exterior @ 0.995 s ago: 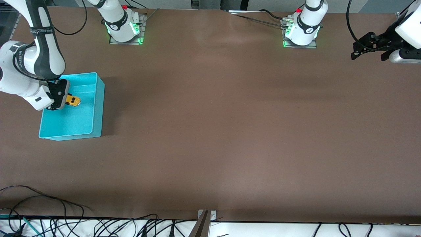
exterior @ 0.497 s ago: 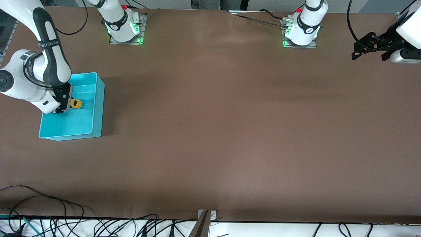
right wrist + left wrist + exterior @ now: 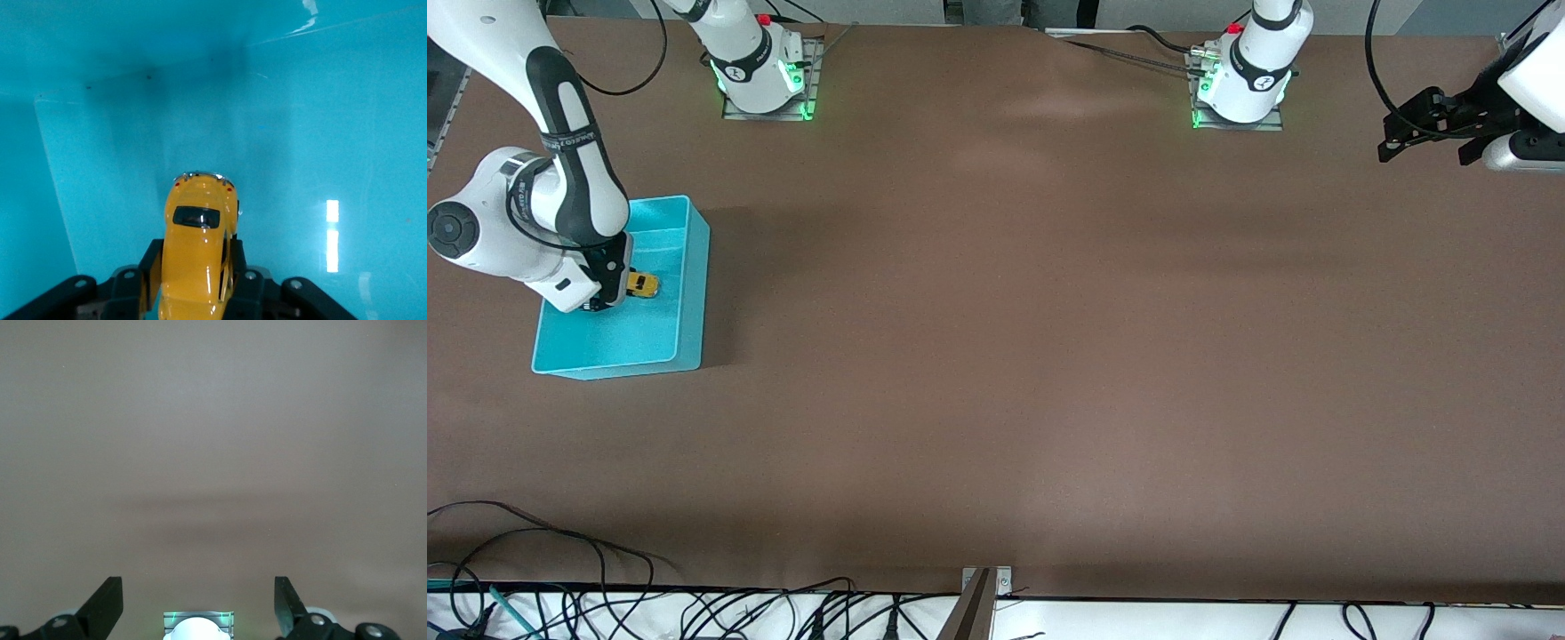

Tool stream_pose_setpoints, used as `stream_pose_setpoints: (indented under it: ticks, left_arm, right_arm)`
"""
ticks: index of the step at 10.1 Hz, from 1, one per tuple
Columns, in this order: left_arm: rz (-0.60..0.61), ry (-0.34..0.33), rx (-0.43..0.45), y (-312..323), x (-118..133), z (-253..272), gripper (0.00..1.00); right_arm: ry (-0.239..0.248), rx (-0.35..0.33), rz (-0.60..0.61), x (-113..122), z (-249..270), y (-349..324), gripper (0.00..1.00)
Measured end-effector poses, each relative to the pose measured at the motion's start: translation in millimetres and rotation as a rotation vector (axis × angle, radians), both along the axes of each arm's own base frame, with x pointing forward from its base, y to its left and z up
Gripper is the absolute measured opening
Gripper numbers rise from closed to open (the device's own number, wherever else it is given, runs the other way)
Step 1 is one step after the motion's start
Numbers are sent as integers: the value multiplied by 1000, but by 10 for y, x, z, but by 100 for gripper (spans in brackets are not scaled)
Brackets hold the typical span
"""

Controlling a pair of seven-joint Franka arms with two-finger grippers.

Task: Wind up and store yellow beetle car
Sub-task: 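Lower the car into the bin and open the right gripper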

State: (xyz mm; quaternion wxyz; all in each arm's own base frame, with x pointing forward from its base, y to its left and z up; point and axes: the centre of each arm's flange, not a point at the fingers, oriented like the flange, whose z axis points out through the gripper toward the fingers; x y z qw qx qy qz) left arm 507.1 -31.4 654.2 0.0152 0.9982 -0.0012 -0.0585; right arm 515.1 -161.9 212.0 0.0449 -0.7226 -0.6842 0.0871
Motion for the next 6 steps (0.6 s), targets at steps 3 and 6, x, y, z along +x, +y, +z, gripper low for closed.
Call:
stream_pose_setpoints:
  ticks: [3,6]
  left_arm:
    - [0,1,0,1,3,-5,100]
    - [1,1,0,7,4,-6,100]
  right_arm:
    - [4,-3,-1,-15,-109,-38,44]
    - [-1,12,-11,-23,-117,-77,44]
